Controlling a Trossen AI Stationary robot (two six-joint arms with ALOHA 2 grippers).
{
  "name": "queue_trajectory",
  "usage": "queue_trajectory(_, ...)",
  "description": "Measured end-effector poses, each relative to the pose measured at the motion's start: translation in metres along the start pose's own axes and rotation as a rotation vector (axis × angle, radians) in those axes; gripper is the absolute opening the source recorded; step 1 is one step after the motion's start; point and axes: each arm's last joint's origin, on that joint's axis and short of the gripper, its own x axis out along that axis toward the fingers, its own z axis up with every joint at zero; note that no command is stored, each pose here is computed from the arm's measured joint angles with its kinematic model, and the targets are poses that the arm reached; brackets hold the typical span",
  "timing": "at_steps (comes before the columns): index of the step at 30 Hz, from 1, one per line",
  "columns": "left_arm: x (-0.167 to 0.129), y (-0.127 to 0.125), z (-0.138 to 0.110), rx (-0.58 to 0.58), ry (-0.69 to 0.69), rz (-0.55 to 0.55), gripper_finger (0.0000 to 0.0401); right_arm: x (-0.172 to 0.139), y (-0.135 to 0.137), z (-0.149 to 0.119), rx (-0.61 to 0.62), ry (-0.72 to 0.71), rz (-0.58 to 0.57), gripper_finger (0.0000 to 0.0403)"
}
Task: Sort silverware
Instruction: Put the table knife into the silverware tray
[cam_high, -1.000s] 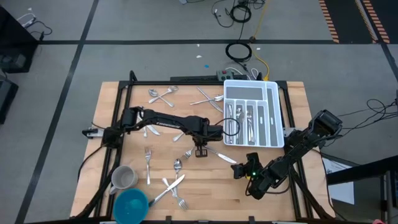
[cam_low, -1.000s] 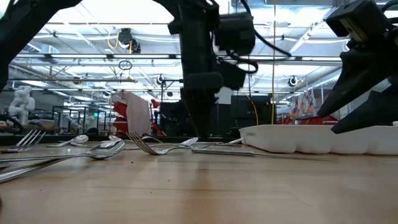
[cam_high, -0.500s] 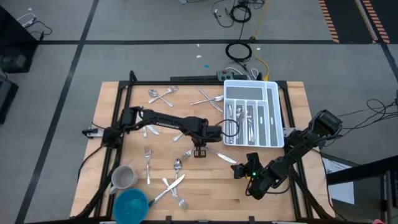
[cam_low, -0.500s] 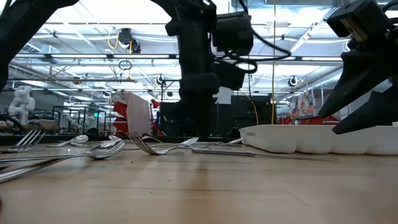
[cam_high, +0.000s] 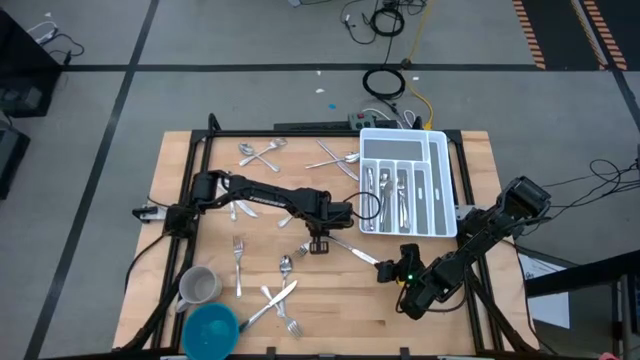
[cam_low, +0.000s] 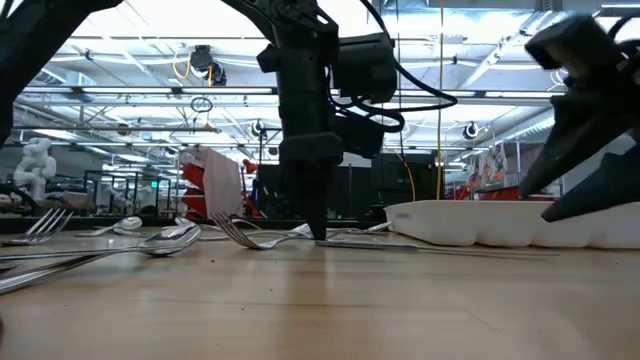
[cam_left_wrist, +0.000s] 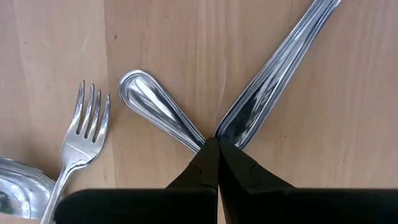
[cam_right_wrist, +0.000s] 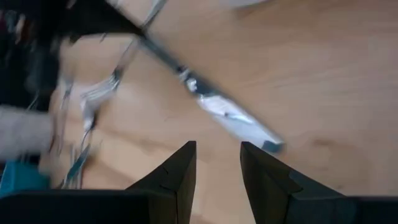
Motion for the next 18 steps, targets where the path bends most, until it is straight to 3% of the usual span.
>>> queue_trajectory(7, 0.004, 0.0, -0.002, -0.025, -0.001, -0.019, 0.0, -0.005, -0.01, 0.002, -0.066, 0.127, -0.275, 0.0116)
queue_trajectory(18, 0.006, 0.002, 0.001, -0.052, -0.027, -0.052, 0.0, 0.006, -0.003, 0.004, -0.005, 0.054, -0.196, 0.0116)
